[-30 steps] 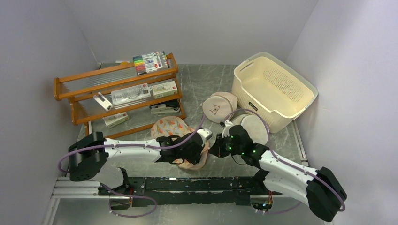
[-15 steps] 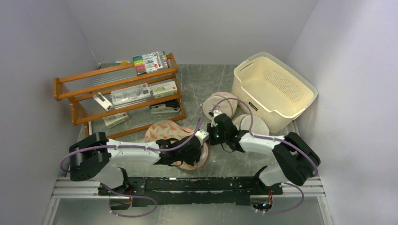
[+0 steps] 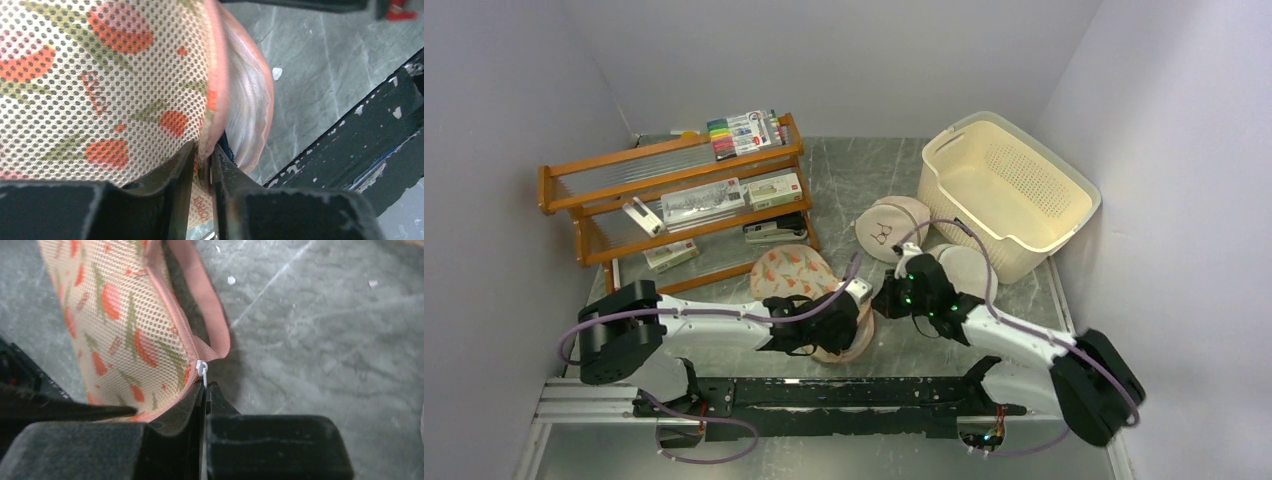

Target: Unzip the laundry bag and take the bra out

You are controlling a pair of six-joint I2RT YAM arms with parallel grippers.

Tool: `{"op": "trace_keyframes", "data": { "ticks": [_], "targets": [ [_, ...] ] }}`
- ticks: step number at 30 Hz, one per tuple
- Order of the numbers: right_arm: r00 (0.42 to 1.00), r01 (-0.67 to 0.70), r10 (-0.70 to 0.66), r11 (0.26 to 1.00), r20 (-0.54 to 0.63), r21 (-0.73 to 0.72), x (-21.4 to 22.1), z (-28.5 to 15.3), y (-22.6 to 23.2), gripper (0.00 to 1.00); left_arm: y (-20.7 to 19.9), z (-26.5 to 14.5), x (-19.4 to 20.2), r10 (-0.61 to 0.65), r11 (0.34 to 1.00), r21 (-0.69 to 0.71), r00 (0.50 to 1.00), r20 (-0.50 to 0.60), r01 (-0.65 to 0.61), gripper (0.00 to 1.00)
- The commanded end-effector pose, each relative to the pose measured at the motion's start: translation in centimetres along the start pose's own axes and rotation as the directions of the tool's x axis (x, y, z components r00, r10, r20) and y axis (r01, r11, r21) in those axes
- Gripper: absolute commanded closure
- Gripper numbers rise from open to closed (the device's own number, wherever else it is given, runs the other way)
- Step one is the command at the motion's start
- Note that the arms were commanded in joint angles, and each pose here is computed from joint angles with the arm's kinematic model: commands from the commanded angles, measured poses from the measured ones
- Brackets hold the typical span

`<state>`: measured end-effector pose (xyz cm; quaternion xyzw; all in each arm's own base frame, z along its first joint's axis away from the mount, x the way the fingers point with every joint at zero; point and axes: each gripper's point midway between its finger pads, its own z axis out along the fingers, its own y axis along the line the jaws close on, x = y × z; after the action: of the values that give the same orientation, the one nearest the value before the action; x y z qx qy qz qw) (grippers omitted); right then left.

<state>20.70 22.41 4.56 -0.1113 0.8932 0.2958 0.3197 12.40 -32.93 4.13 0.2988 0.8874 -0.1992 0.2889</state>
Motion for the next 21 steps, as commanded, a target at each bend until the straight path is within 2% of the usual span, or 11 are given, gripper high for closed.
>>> {"op": "trace_keyframes", "data": {
  "ticks": [1,7,10,14,16,18,21],
  "targets": [
    [0.992,-0.122,0.120,0.991,0.032,0.059,1.0,-2.7,-1.2,1.00,-0.2,0.2,-1.5,0.072,0.996,-0.042,0.997,-0.010,-0.073,0.66],
    [0.990,-0.144,0.144,0.984,0.000,-0.106,2.4,-5.1,1.6,1.00,-3.4,-1.3,-4.4,0.190,0.981,0.029,0.981,0.046,-0.192,0.34],
    [0.993,-0.120,0.117,0.973,-0.027,-0.196,2.8,-5.6,3.2,1.00,-5.5,-2.8,-5.3,0.197,0.974,0.093,0.976,0.098,-0.206,0.25],
    [0.996,-0.091,0.080,0.945,-0.047,-0.315,2.8,-6.4,5.4,1.00,-7.5,-3.7,-6.2,0.162,0.972,0.149,0.976,0.142,-0.183,0.21],
    [0.996,-0.083,0.070,0.939,-0.049,-0.334,2.8,-6.5,5.8,1.00,-7.5,-3.1,-5.9,0.160,0.976,0.125,0.978,0.137,-0.177,0.22],
    [0.997,-0.079,0.065,0.938,-0.053,-0.337,2.8,-6.6,5.9,1.00,-6.5,-2.2,-5.4,0.165,0.984,0.053,0.980,0.113,-0.172,0.26],
    [0.997,-0.072,0.058,0.939,-0.050,-0.338,2.7,-6.7,5.9,1.00,-4.9,-1.8,-5.0,0.212,0.975,-0.084,0.973,0.090,-0.205,0.39]
  ]
}}
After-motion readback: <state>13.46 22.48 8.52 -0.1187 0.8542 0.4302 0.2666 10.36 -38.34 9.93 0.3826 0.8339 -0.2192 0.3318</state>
